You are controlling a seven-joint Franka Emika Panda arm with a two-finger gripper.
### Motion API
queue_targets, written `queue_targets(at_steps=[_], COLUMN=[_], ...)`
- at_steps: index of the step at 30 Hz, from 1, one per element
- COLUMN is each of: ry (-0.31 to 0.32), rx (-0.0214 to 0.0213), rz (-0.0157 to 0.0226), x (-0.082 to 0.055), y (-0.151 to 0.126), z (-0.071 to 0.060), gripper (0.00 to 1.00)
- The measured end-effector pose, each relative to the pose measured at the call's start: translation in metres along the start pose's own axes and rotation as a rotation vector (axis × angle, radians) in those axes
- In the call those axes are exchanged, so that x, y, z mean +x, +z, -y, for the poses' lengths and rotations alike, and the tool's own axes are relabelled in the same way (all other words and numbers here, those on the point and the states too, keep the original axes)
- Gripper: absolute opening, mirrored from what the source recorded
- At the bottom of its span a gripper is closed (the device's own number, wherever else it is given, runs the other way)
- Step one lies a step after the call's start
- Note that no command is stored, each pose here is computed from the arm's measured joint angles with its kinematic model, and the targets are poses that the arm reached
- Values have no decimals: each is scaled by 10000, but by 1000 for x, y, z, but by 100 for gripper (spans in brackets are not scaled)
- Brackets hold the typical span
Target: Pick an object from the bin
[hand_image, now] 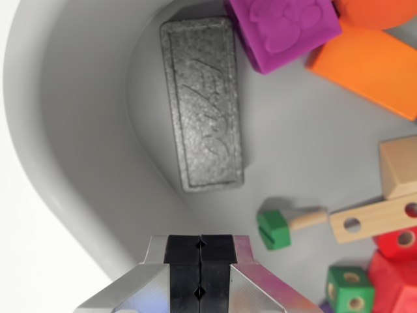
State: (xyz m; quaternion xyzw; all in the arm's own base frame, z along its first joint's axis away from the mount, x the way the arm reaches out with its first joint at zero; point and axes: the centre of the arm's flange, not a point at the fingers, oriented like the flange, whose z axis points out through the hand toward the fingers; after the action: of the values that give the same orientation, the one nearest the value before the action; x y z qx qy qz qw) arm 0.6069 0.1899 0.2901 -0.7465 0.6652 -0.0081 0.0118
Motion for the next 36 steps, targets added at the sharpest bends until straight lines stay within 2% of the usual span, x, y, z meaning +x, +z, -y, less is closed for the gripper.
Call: queue_targets(at_steps=[18,36], ry=[8,11], rx=[-156,-262], rz=[-35,-54], x=[0,0], y=[-74,-117], z=[-1,-1], gripper=[0,0])
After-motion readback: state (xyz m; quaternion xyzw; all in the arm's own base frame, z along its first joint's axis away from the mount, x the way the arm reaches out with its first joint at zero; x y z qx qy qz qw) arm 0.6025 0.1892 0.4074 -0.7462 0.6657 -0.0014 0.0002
